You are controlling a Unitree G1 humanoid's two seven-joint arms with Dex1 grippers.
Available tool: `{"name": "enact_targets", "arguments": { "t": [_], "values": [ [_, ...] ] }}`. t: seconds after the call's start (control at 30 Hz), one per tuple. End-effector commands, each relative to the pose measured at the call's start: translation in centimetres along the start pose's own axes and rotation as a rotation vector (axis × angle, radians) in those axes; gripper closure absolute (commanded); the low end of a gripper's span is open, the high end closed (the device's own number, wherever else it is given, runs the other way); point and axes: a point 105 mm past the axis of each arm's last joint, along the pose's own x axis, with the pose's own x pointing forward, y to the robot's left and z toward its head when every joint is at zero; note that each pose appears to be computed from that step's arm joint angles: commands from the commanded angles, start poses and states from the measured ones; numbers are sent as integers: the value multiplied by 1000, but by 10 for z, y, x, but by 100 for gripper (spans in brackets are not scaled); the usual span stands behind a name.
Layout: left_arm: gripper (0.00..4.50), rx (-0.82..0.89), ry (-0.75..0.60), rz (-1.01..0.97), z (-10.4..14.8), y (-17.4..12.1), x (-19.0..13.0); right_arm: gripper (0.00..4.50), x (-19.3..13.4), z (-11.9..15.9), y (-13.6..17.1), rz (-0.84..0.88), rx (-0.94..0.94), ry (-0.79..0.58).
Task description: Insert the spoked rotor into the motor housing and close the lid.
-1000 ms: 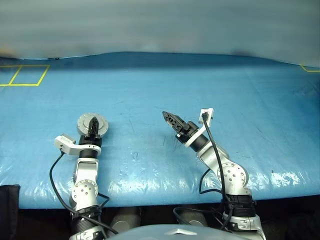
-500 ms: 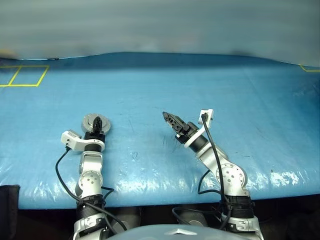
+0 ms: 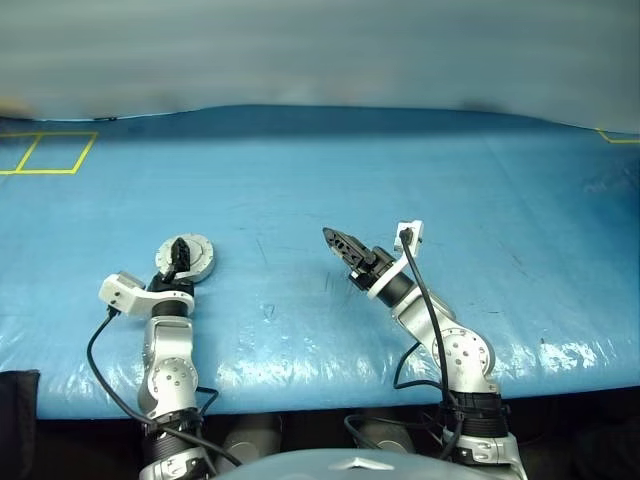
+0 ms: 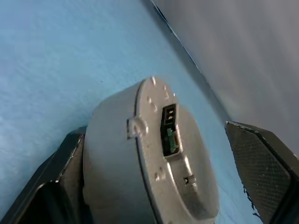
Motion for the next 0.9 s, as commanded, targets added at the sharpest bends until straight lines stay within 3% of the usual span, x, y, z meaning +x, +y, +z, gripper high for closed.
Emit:
{"name": "enact_targets", "arguments": {
  "t": [0.03, 0.27, 0.37, 0.47, 0.63, 0.7, 0.8, 0.9],
  "values": [
    [3, 70, -96, -8, 29, 1, -2, 169, 2, 6, 10, 44, -25, -15],
    [3, 197, -195, -28, 54, -1, -3, 169, 0, 11, 10, 60, -220, -53],
    [3, 280, -255, -211, 64, -38, -2, 169, -11, 15, 4, 80, -345, -24],
    [3, 360, -238, -435, 55, -75, -8, 169, -18, 18, -2, 93, -386, 30],
    [3, 496, 43, -874, 0, -122, -41, 169, -25, 35, -11, 65, -523, 34],
    [3, 588, 207, -1000, -27, -124, -56, 169, -25, 37, -14, 55, -574, 46],
    [3, 707, 351, -1080, -50, -117, -65, 169, -27, 36, -15, 70, -624, 74],
    [3, 794, 417, -1111, -61, -110, -68, 169, -30, 34, -15, 96, -643, 100]
  ]
}}
